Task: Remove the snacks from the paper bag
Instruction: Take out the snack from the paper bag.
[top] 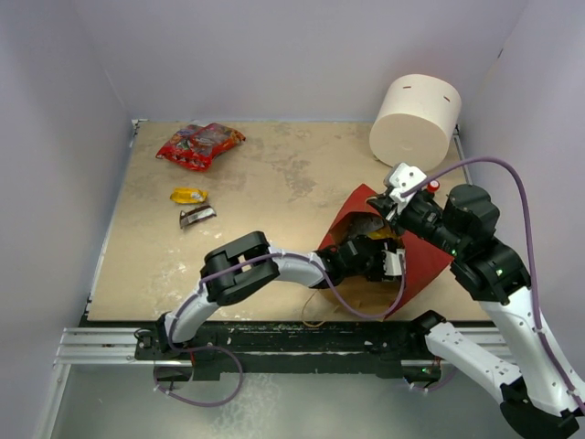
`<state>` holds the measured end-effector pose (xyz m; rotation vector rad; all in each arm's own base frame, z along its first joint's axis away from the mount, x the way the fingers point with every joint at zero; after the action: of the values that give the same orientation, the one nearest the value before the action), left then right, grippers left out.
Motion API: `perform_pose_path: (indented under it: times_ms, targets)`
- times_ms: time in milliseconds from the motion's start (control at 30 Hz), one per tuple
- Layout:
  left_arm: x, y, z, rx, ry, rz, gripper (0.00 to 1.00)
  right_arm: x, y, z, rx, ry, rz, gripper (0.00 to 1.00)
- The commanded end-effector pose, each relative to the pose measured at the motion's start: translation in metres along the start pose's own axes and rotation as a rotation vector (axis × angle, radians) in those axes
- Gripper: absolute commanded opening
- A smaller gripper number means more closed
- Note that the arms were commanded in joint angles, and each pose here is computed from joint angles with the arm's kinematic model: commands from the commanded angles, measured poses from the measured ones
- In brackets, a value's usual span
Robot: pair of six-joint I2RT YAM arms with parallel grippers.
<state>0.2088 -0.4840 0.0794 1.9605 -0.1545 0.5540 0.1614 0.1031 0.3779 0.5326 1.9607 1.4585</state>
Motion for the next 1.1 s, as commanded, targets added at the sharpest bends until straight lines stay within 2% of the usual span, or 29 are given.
perform_pose_path:
  times_ms: [0, 100, 333, 500, 633, 700, 767, 967, 1067]
  targets:
    - [0.012, 0.011, 0.018, -0.011, 0.03, 0.001, 0.61, -0.007, 0.02, -0.006, -0.065, -0.038, -0.033, 0.0]
    - [0.014, 0.017, 0.019, -0.017, 0.041, -0.018, 0.54, -0.008, 0.021, -0.006, -0.063, -0.044, -0.042, 0.0]
    - [0.035, 0.04, -0.029, -0.013, 0.135, -0.027, 0.55, -0.009, 0.021, -0.006, -0.051, -0.041, -0.075, 0.0]
    - [0.03, 0.055, -0.073, -0.012, 0.057, -0.028, 0.57, -0.011, 0.021, -0.002, -0.051, -0.039, -0.085, 0.0]
    - [0.015, 0.06, -0.09, -0.022, -0.035, 0.01, 0.59, -0.01, 0.023, -0.001, -0.057, -0.027, -0.086, 0.0]
    - [0.013, 0.059, -0.088, -0.021, -0.047, 0.011, 0.57, -0.01, 0.023, -0.001, -0.057, -0.023, -0.085, 0.0]
    - [0.015, 0.061, -0.08, -0.016, -0.046, 0.025, 0.5, -0.009, 0.023, -0.002, -0.059, -0.024, -0.082, 0.0]
    - [0.024, 0.053, -0.042, 0.011, 0.029, 0.079, 0.37, -0.009, 0.024, -0.003, -0.065, -0.022, -0.076, 0.0]
    - [0.032, 0.051, -0.03, -0.005, 0.055, 0.051, 0.34, -0.008, 0.024, -0.004, -0.067, -0.02, -0.073, 0.0]
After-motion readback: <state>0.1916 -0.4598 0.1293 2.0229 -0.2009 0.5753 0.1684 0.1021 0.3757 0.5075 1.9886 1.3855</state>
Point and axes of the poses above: each gripper's point midway between its finger pads, its own z axis out along the fingers, its own x axis along the line the jaws close on, y = z × x, the point moved 8 cm from there along -z, back along the fingers, and after that the axes turned 3 degrees about z, right-handed, at the moved point
